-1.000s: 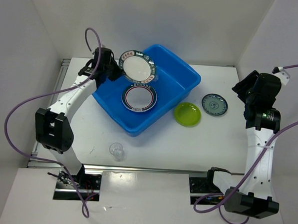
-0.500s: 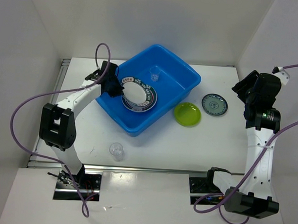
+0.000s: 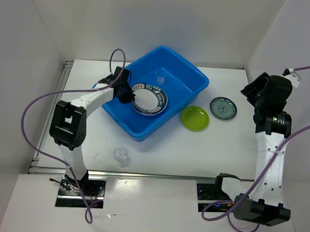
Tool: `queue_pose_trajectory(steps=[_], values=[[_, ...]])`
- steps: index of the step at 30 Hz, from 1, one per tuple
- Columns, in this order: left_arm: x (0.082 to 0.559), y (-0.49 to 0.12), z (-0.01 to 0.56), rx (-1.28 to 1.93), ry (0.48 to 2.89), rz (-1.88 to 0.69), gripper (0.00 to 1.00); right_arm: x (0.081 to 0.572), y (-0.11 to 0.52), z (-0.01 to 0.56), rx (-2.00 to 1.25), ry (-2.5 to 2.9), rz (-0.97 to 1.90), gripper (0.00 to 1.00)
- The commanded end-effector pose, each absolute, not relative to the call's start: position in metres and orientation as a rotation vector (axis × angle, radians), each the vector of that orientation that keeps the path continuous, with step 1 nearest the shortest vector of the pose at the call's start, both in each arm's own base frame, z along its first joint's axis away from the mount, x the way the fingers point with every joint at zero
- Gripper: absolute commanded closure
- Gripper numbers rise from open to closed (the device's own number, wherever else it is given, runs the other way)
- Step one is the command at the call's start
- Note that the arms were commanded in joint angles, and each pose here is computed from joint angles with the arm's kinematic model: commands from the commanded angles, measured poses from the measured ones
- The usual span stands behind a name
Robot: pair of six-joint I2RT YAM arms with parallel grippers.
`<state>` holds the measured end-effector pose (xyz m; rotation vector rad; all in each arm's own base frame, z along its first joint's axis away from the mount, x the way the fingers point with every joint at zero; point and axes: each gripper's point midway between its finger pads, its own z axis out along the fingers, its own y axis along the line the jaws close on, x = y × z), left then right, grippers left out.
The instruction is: Place the mixed dishes into the plastic bin
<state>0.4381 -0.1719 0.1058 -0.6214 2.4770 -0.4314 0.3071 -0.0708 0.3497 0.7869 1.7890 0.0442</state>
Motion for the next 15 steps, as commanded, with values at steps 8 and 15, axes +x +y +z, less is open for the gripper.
queue_pose_trajectory(steps=[8, 15], values=[[0.439, -0.174, 0.085, -0.555, 2.53, -0.356, 0.48, 0.314, -0.059, 0.322, 0.744, 1.838, 0.064, 0.33], [0.443, -0.184, 0.078, -0.548, 2.539, -0.388, 0.46, 0.316, -0.048, 0.317, 0.702, 1.868, 0.092, 0.33]])
